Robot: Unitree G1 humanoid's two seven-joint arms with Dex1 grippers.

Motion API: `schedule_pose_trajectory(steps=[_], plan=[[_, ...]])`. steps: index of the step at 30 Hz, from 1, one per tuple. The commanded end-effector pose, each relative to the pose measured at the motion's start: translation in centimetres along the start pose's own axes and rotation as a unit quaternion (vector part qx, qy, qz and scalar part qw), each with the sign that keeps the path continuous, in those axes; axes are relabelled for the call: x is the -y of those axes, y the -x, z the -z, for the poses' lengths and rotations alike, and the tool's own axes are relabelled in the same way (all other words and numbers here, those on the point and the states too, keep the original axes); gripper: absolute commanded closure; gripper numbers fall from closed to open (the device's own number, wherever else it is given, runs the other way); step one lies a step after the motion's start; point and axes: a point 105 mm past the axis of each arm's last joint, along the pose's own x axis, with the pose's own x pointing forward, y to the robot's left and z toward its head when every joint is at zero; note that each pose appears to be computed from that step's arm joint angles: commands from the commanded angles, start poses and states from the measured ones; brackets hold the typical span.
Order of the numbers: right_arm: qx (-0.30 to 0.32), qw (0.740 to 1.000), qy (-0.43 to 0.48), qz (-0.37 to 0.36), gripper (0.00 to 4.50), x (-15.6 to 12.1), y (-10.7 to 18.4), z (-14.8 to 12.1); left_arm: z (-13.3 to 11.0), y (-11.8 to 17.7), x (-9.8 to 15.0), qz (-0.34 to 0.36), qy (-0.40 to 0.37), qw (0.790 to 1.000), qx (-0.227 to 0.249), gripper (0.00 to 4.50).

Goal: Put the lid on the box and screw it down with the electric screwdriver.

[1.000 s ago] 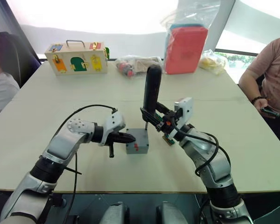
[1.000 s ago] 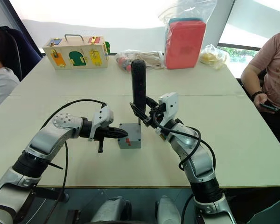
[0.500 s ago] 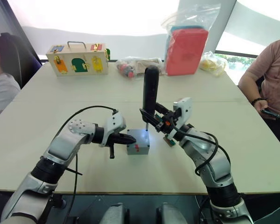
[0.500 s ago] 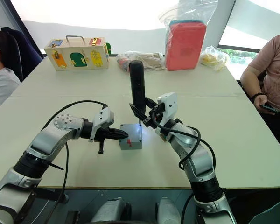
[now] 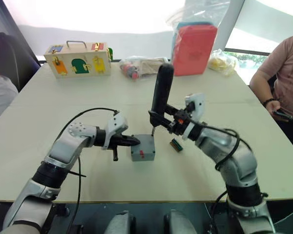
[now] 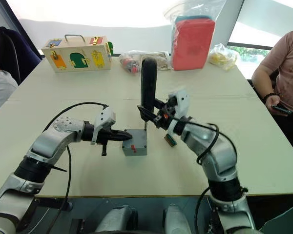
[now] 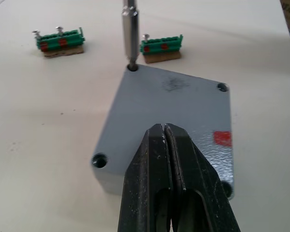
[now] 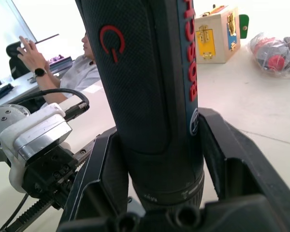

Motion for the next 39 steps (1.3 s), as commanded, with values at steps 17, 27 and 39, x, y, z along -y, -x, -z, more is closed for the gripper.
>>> schedule_pose_trajectory(steps=[17,27,39], plan=[[-0.384,0.876,-0.255,0.146,2.68,9.8,13.2,2.9,-5.4,3.9,6.5,0.102,-0.085,0.991,-0.006,4.5],[-0.45,0.818,-0.281,0.223,2.68,12.5,14.5,6.6,-4.4,2.6,6.6,0.076,-0.106,0.991,-0.023,4.5],[-0.475,0.819,-0.233,0.222,0.03,13.9,15.3,8.0,-5.0,3.3,5.8,0.032,-0.089,0.996,-0.008,4.5]])
